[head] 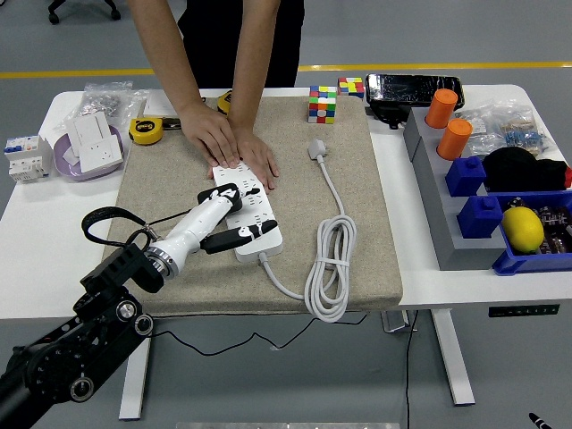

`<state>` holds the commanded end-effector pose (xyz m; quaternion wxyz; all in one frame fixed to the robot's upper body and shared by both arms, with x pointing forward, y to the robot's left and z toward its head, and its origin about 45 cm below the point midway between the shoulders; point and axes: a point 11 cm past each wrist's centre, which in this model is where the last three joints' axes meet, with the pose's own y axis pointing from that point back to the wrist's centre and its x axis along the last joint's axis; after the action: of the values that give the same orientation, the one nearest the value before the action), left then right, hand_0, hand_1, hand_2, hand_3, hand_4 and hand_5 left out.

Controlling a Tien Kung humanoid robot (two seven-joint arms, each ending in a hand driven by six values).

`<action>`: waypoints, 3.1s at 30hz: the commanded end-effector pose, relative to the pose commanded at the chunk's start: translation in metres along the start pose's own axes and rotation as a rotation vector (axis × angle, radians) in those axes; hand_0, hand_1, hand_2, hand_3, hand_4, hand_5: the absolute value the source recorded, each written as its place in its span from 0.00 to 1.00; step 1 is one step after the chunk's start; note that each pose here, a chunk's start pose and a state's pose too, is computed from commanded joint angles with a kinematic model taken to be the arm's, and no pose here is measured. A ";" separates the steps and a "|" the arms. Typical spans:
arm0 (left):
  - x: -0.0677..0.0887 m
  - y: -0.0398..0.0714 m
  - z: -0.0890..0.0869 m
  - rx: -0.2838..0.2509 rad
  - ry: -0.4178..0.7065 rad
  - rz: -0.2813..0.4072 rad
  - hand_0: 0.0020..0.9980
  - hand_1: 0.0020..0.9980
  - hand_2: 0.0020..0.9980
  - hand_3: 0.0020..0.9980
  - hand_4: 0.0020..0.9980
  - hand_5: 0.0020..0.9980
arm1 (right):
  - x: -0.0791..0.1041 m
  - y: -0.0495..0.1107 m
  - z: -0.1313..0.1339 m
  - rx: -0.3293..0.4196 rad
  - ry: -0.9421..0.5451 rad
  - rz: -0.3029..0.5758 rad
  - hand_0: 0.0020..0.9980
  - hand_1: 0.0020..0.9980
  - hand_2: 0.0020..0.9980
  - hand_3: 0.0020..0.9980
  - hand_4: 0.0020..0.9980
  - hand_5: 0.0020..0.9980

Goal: Pick up the plug,place it near the board,insert it into the board,press the button

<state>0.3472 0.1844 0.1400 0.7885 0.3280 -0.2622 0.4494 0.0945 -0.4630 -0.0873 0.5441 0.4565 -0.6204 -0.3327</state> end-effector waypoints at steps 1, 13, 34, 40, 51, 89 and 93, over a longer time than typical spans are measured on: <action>-0.002 0.000 0.000 -0.001 -0.003 -0.005 1.00 1.00 0.96 0.95 1.00 1.00 | 0.000 0.000 0.000 0.000 0.001 0.000 0.82 0.75 0.75 0.79 1.00 0.92; 0.020 0.003 0.030 -0.118 -0.054 0.095 1.00 1.00 0.94 0.94 1.00 1.00 | 0.002 0.000 0.000 -0.003 0.003 0.002 0.82 0.75 0.75 0.79 1.00 0.92; 0.035 0.030 0.063 0.136 -0.229 -0.007 0.16 0.04 0.15 0.83 0.54 0.18 | 0.001 0.000 0.000 -0.002 0.000 0.002 0.82 0.75 0.75 0.79 1.00 0.92; 0.025 0.033 0.058 0.197 -0.298 -0.109 0.15 0.03 0.15 0.84 0.49 0.16 | 0.001 0.000 0.000 -0.003 -0.001 0.002 0.82 0.75 0.75 0.79 1.00 0.92; 0.009 0.025 0.054 0.203 -0.308 -0.156 0.15 0.04 0.15 0.87 0.46 0.15 | 0.001 0.000 -0.002 0.000 -0.001 0.002 0.82 0.75 0.75 0.79 1.00 0.92; -0.014 0.015 0.020 0.275 -0.369 -0.218 0.16 0.04 0.15 0.83 0.43 0.17 | 0.002 0.000 0.000 -0.002 0.003 0.002 0.82 0.75 0.75 0.79 1.00 0.92; -0.013 0.014 0.020 0.275 -0.376 -0.215 0.16 0.04 0.15 0.83 0.43 0.17 | 0.002 0.000 0.000 -0.003 0.002 0.002 0.82 0.75 0.75 0.79 1.00 0.92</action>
<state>0.3265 0.1683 0.1479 0.7171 0.5358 -0.3044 0.3256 0.0945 -0.4644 -0.0866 0.5457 0.4553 -0.6199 -0.3325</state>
